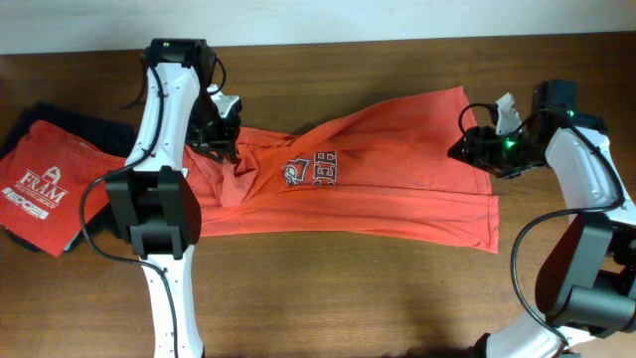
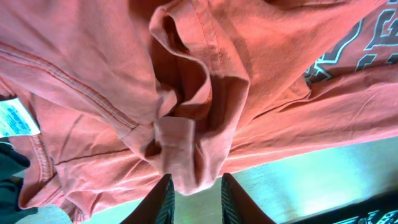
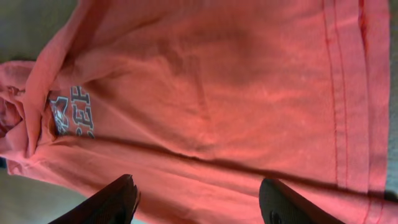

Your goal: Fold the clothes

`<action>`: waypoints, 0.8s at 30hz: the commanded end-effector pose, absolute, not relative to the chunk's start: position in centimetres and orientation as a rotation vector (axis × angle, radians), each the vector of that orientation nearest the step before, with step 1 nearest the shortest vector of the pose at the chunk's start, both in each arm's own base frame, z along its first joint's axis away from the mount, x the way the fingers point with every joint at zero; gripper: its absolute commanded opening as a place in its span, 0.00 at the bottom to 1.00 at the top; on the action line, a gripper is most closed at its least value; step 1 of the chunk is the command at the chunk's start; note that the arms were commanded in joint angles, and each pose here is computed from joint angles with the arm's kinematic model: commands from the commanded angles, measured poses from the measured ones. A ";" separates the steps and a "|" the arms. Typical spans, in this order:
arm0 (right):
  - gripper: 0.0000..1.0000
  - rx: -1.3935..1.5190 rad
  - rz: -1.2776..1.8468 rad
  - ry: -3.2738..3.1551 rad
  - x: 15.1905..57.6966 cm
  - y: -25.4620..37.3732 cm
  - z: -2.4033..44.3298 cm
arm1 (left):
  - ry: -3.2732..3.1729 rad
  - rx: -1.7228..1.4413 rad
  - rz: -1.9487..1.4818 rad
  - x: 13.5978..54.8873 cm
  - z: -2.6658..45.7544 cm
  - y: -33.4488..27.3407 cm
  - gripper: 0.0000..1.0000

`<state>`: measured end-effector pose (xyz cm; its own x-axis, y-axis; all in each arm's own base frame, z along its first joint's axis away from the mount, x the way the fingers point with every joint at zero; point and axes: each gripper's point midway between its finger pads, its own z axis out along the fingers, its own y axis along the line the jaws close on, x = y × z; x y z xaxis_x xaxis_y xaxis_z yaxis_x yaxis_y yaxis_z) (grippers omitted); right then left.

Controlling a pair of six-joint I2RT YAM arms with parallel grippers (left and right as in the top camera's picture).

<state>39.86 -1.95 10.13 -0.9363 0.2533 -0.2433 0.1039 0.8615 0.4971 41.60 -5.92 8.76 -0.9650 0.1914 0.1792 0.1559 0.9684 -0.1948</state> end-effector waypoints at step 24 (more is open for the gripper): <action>0.73 0.297 0.499 2.326 58.9 -7.9 4.9 | -3.384 -0.376 0.265 42.4 23.8 -5.8 0.35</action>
